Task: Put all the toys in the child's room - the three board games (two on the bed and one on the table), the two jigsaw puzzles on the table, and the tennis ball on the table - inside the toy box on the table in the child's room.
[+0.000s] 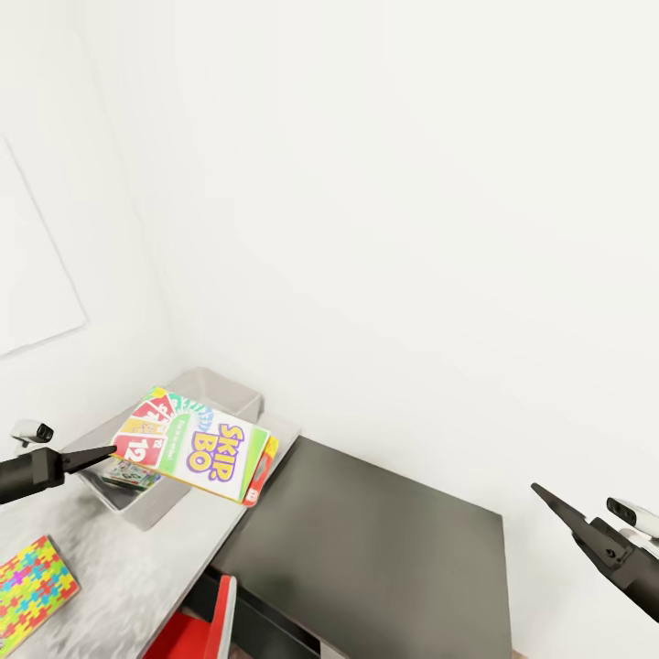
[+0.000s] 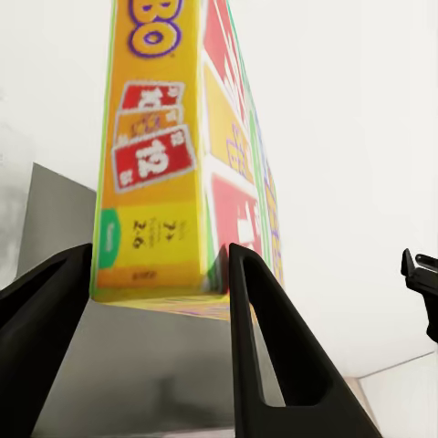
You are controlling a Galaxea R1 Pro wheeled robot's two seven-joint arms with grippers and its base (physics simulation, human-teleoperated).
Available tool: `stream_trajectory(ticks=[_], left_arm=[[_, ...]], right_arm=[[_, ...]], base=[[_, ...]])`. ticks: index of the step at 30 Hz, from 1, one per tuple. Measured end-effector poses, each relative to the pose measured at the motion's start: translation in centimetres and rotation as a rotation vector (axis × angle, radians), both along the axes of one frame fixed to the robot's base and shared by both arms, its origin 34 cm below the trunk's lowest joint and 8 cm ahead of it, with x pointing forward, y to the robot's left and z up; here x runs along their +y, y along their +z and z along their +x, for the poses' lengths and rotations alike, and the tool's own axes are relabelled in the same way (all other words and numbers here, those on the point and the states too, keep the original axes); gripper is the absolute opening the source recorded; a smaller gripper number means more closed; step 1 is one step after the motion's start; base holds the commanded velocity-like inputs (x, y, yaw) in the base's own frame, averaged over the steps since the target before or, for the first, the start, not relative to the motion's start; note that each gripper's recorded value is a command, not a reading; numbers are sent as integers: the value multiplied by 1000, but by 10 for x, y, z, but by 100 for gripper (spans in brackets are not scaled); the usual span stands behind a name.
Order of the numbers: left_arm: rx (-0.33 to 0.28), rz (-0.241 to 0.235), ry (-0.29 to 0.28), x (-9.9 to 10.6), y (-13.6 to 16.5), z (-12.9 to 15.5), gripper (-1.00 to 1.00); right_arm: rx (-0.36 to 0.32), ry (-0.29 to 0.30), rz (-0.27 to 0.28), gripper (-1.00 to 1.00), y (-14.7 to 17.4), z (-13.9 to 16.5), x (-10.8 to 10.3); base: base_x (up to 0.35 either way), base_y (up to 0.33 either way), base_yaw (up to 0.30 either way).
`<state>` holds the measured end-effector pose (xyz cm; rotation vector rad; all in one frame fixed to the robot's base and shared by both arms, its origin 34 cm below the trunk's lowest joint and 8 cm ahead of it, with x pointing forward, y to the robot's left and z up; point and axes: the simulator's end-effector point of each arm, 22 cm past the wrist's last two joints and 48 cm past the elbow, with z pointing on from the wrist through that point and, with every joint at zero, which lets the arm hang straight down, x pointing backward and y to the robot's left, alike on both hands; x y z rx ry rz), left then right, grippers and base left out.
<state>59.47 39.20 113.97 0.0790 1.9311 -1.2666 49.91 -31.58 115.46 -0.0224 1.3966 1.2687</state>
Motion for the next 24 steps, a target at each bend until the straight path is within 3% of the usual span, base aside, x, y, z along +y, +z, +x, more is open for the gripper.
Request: stream_trajectory(ticks=[24], left_arm=[[0,0,-1,0,0,0,-100]], right_arm=[[1,0,0,100,0,0,0]], base=[[-26,26,0]])
